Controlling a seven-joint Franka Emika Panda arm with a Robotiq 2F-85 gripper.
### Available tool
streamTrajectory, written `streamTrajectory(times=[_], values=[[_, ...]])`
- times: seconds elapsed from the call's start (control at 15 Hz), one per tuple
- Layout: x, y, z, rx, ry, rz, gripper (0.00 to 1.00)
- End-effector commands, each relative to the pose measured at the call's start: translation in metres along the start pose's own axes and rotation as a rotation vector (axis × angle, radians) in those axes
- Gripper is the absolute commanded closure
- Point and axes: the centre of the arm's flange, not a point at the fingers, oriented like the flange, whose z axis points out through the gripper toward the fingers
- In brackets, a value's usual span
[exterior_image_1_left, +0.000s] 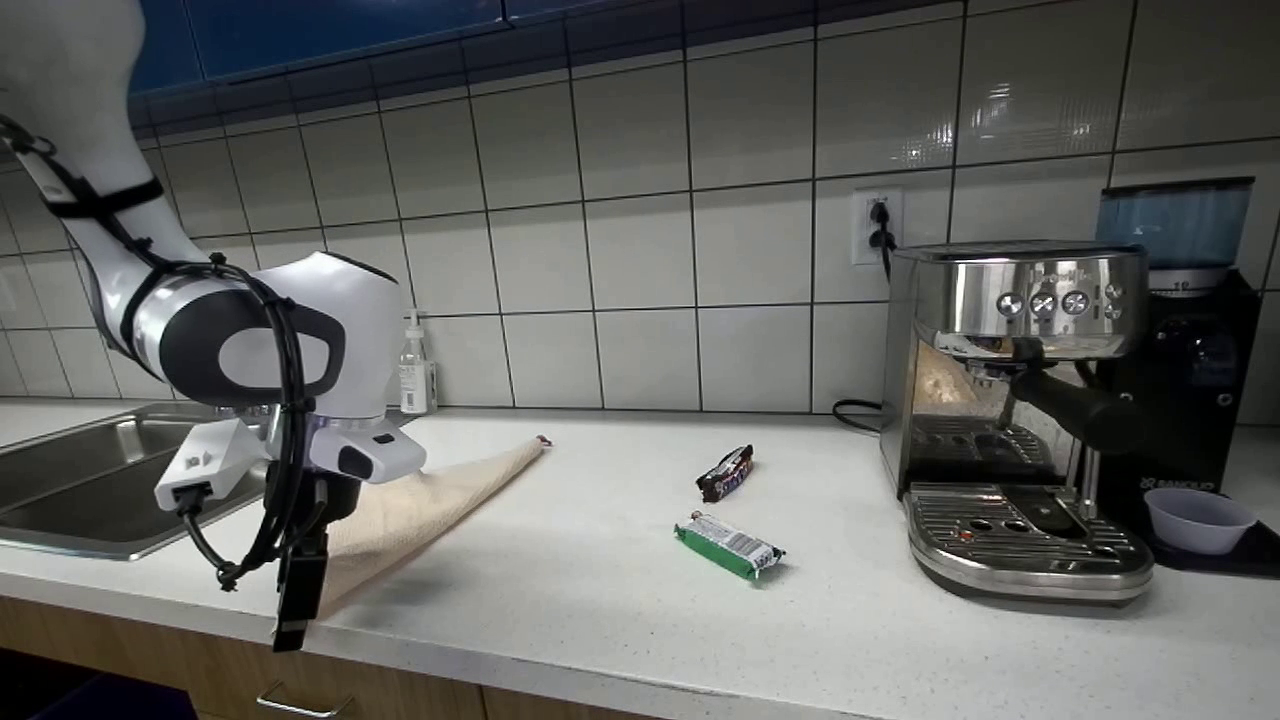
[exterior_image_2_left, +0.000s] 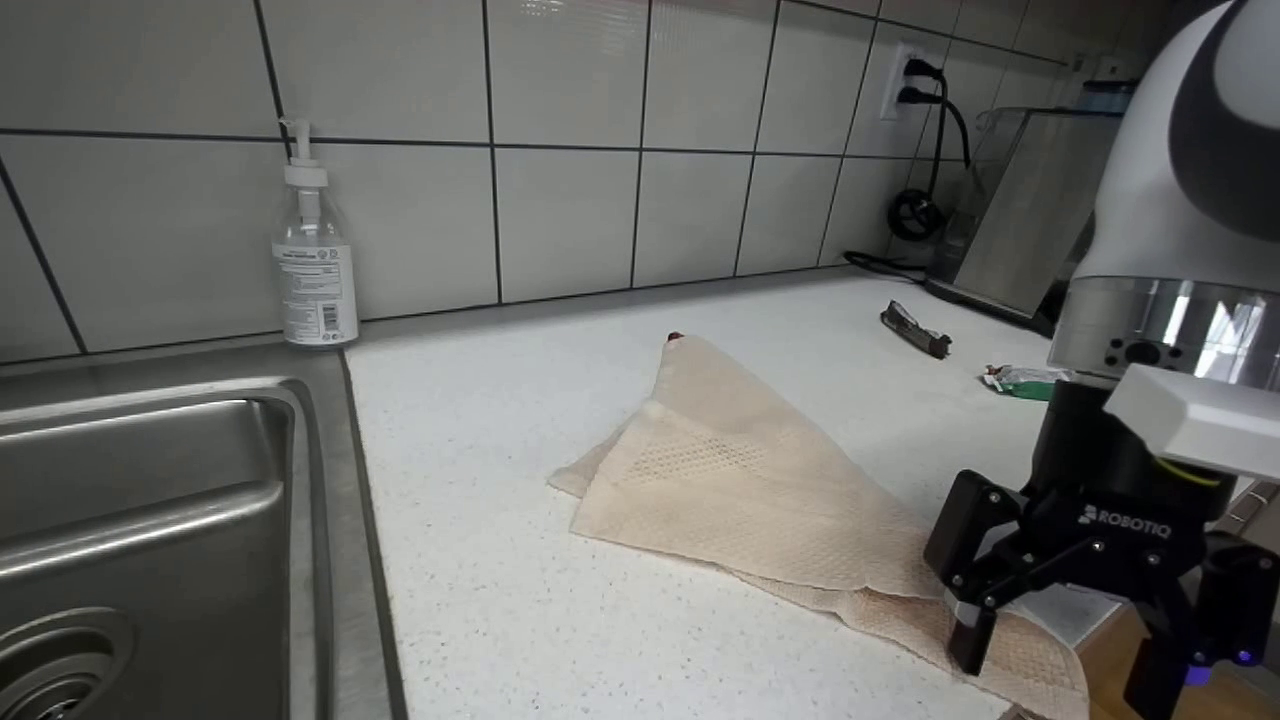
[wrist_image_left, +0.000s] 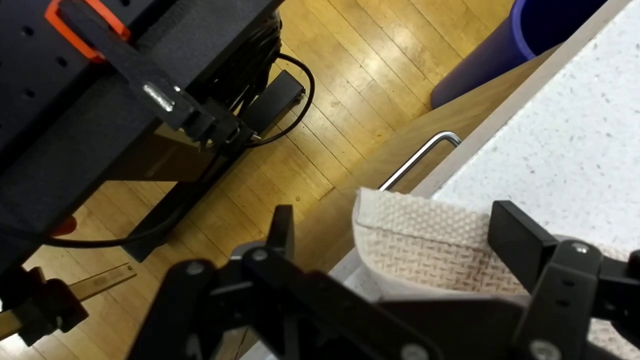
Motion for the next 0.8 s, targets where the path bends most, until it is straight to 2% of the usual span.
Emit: streamTrajectory(times=[0.0, 0.07, 0.13, 0.2, 0.73], values=[[0.0021, -0.0017, 0.0013, 0.023, 0.002, -0.015, 0.01], [0.0022, -0.0017, 0.0011, 0.023, 0.002, -0.016, 0.05], [0.0025, -0.0019, 0.001, 0.023, 0.001, -0.015, 0.26], [0.0027, -0.0021, 0.0007, 0.024, -0.001, -0.016, 0.3], [0.0037, -0.0065, -0.0039, 0.036, 0.006, -0.03, 0.92]])
